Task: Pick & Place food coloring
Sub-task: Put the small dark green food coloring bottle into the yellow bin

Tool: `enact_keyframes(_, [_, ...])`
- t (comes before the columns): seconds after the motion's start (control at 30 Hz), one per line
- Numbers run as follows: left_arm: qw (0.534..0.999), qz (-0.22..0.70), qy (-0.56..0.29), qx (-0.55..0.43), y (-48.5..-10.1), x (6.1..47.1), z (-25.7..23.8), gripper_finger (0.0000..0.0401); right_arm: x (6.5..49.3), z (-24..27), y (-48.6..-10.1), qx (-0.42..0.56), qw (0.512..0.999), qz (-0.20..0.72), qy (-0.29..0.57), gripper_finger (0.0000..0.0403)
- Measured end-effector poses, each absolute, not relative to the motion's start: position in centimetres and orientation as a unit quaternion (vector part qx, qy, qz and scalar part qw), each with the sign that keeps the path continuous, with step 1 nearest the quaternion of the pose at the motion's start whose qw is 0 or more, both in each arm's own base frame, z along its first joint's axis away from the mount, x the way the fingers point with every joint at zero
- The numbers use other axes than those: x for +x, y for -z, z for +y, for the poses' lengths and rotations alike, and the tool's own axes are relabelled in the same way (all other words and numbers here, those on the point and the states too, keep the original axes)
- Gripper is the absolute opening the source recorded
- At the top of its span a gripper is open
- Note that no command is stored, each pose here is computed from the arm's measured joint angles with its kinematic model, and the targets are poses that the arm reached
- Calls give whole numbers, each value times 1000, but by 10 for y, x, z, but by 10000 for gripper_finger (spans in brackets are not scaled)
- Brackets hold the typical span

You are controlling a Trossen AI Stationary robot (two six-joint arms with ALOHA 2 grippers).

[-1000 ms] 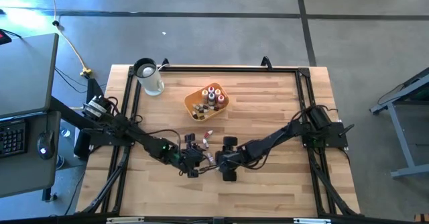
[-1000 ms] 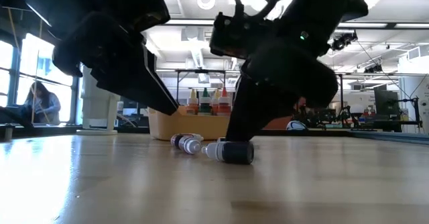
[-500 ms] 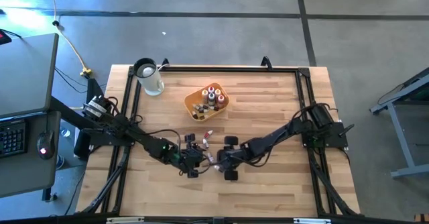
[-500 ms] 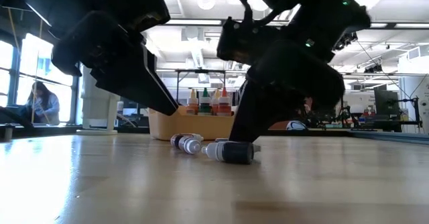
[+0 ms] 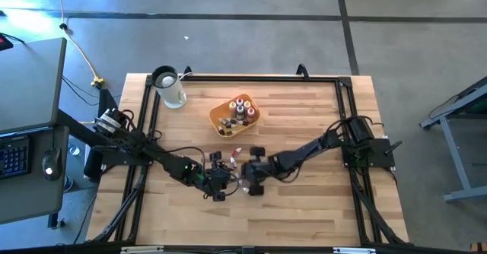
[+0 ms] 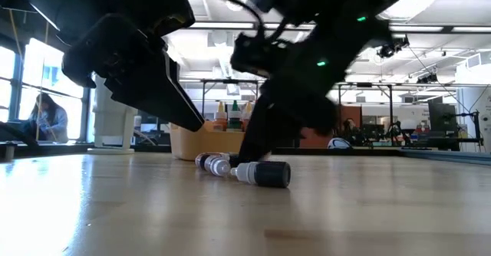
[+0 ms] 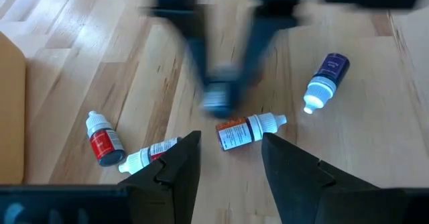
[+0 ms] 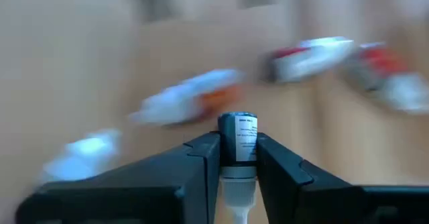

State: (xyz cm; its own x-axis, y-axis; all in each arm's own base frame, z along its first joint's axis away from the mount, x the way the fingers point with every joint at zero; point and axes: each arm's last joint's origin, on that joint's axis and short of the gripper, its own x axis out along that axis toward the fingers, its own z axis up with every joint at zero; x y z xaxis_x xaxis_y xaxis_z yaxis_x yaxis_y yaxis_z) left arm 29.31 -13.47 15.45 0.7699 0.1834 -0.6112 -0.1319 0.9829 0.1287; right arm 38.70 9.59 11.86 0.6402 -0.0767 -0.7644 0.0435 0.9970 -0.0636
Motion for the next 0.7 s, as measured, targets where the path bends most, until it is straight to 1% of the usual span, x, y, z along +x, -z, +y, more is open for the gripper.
enact_keyframes(0.1, [940,328,-85,39,-155,293,-135,157,397,82,-127,-51,910,406,59,79])
enact_keyframes(0.23, [940,327,-85,39,-155,293,-135,157,408,56,-139,-100,907,388,127,81])
enact_keyframes(0.37, [940,327,-85,39,-155,293,-135,157,419,23,-150,-118,904,372,176,81])
enact_keyframes(0.5, [940,329,-84,41,-155,293,-135,157,423,2,-154,-105,906,363,189,82])
enact_keyframes(0.7, [940,329,-84,41,-155,293,-135,157,427,-12,-159,-129,910,341,196,82])
